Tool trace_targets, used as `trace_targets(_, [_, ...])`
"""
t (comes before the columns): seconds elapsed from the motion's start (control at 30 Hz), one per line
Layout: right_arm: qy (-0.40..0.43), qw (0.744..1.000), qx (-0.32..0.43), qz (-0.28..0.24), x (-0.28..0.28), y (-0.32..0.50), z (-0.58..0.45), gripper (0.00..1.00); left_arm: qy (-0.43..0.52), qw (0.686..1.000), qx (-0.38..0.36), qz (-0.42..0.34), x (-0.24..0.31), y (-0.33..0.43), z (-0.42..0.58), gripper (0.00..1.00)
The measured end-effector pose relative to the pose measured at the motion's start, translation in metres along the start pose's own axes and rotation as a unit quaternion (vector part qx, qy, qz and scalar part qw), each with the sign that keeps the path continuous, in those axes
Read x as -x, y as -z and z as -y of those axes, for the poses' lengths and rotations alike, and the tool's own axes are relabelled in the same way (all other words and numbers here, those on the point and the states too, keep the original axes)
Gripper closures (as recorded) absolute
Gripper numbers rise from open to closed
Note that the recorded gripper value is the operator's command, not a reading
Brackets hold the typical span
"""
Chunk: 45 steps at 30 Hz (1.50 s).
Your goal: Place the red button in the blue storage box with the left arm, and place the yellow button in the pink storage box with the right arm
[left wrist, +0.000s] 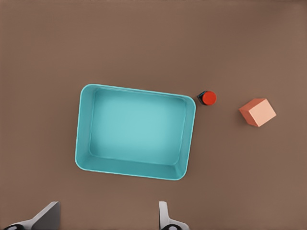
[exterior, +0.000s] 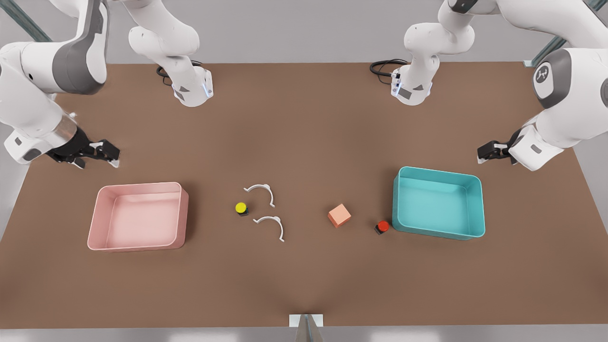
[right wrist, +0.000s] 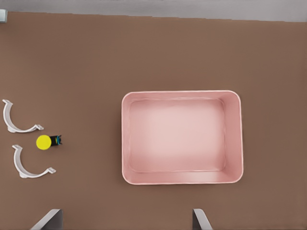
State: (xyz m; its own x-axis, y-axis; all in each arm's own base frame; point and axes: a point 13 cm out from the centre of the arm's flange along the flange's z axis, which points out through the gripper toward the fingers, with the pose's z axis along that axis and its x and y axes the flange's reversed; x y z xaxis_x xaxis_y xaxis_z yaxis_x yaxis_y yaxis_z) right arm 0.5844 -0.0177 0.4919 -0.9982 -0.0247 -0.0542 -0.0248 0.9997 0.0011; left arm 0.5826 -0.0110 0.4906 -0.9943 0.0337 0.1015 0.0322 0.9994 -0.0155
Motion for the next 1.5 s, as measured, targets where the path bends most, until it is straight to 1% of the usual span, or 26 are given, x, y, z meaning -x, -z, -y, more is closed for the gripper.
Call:
trace_targets(0.1, [-0.019, 1.0, -0.001, 0.002, 0.0, -0.001, 0.026, 0.0, -0.011, 1.0, 0.001, -0.006, 0.007, -0.011, 0.012, 0.0])
trace_targets(0.23, [-0.011, 1.0, 0.002, -0.024, 0.002, -0.027, 0.022, 0.0, -0.103, 0.994, 0.001, -0.029, 0.035, -0.072, 0.098, 0.0])
trace_targets(0.37, [0.025, 0.996, 0.008, -0.09, 0.002, -0.086, -0.018, 0.0, -0.192, 0.981, -0.001, -0.037, 0.076, -0.163, 0.143, 0.0])
trace_targets(0.47, [0.042, 0.99, 0.018, -0.135, -0.001, -0.13, -0.042, 0.0, -0.257, 0.966, 0.001, -0.028, 0.093, -0.21, 0.175, 0.0])
trace_targets(0.53, [0.064, 0.984, 0.031, -0.165, -0.002, -0.167, -0.075, 0.0, -0.29, 0.957, 0.004, -0.024, 0.098, -0.244, 0.18, 0.0])
trace_targets(0.6, [0.079, 0.979, 0.04, -0.181, -0.001, -0.197, -0.101, 0.0, -0.318, 0.948, 0.01, -0.01, 0.106, -0.27, 0.181, 0.0])
trace_targets(0.7, [0.092, 0.979, 0.046, -0.179, 0.004, -0.226, -0.133, 0.0, -0.355, 0.935, 0.017, 0.017, 0.124, -0.299, 0.184, 0.0])
trace_targets(0.77, [0.082, 0.981, 0.046, -0.171, 0.014, -0.245, -0.135, 0.0, -0.376, 0.926, 0.019, 0.028, 0.133, -0.321, 0.188, 0.0])
trace_targets(0.83, [0.064, 0.983, 0.048, -0.163, 0.026, -0.278, -0.126, 0.0, -0.397, 0.917, 0.02, 0.029, 0.13, -0.35, 0.192, 0.0])
trace_targets(0.97, [0.053, 0.988, 0.052, -0.136, 0.044, -0.317, -0.138, 0.0, -0.43, 0.902, 0.023, 0.043, 0.13, -0.378, 0.202, 0.0])
trace_targets(1.23, [0.102, 0.99, 0.041, -0.093, 0.033, -0.333, -0.27, 0.0, -0.464, 0.884, 0.023, 0.047, 0.131, -0.424, 0.206, 0.01])
trace_targets(1.27, [0.101, 0.99, 0.038, -0.091, 0.032, -0.339, -0.278, 0.0, -0.467, 0.882, 0.024, 0.048, 0.132, -0.427, 0.206, 0.2])
trace_targets(1.3, [0.095, 0.991, 0.035, -0.089, 0.032, -0.347, -0.282, 0.0, -0.471, 0.881, 0.025, 0.05, 0.132, -0.428, 0.206, 0.31])
trace_targets(1.37, [0.079, 0.993, 0.032, -0.086, 0.033, -0.365, -0.286, 0.0, -0.476, 0.877, 0.027, 0.055, 0.135, -0.427, 0.208, 0.41])
trace_targets(1.43, [0.065, 0.994, 0.029, -0.082, 0.034, -0.381, -0.291, 0.0, -0.481, 0.874, 0.029, 0.058, 0.136, -0.426, 0.208, 0.47])
trace_targets(1.5, [0.05, 0.996, 0.025, -0.076, 0.036, -0.391, -0.292, 0.0, -0.486, 0.871, 0.03, 0.061, 0.137, -0.424, 0.21, 0.49])
